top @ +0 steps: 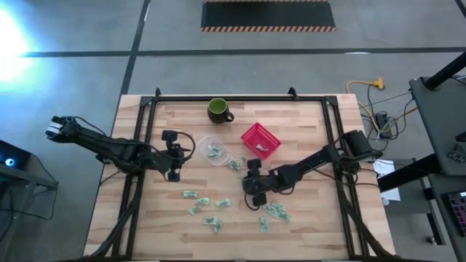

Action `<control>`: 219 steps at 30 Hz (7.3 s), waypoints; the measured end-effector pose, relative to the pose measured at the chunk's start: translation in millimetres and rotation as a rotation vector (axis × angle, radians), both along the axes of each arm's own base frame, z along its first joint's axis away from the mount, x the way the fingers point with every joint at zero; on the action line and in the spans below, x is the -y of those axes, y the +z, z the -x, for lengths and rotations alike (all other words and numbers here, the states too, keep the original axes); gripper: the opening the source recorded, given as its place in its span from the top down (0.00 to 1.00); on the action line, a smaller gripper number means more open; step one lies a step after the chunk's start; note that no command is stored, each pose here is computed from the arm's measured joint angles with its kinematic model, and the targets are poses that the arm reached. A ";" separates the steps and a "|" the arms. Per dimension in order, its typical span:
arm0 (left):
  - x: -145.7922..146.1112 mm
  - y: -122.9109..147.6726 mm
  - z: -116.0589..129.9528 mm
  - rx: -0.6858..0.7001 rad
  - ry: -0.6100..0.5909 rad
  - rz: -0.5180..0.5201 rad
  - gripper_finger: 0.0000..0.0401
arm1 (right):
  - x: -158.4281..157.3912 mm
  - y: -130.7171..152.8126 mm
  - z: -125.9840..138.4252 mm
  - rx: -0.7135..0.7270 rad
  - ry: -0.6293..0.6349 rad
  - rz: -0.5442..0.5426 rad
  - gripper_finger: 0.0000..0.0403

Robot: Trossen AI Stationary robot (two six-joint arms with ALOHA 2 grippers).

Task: Pick and place items into bin
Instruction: Put the stevia packet into the red bin, then put the stevia packet into the transparent bin

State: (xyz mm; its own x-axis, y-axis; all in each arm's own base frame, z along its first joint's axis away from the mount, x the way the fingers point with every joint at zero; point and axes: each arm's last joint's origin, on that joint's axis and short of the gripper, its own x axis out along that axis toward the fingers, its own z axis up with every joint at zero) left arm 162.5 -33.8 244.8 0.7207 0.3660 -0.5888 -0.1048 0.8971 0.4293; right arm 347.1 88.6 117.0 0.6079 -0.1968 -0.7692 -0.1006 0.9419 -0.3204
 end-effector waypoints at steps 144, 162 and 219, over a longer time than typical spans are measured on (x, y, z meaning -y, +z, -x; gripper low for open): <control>97.0 -85.9 -43.9 -0.414 -0.052 0.316 0.76 | -8.4 108.4 92.5 0.216 -0.390 0.023 0.72; 100.2 -103.7 -54.3 -0.447 -0.098 0.262 0.76 | -8.9 109.1 91.4 0.228 -0.389 0.016 0.75; 9.4 -41.1 -97.7 -0.220 -0.083 -0.309 1.00 | -10.9 110.9 86.5 0.294 -0.392 -0.024 0.82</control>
State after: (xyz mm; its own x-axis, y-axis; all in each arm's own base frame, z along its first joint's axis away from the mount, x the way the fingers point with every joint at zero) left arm 260.2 -43.2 203.7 0.6240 0.4961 -0.6038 0.0871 0.7237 0.6846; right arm 260.6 99.5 227.9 0.6835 -0.4388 -0.5834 0.3547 0.8981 -0.2600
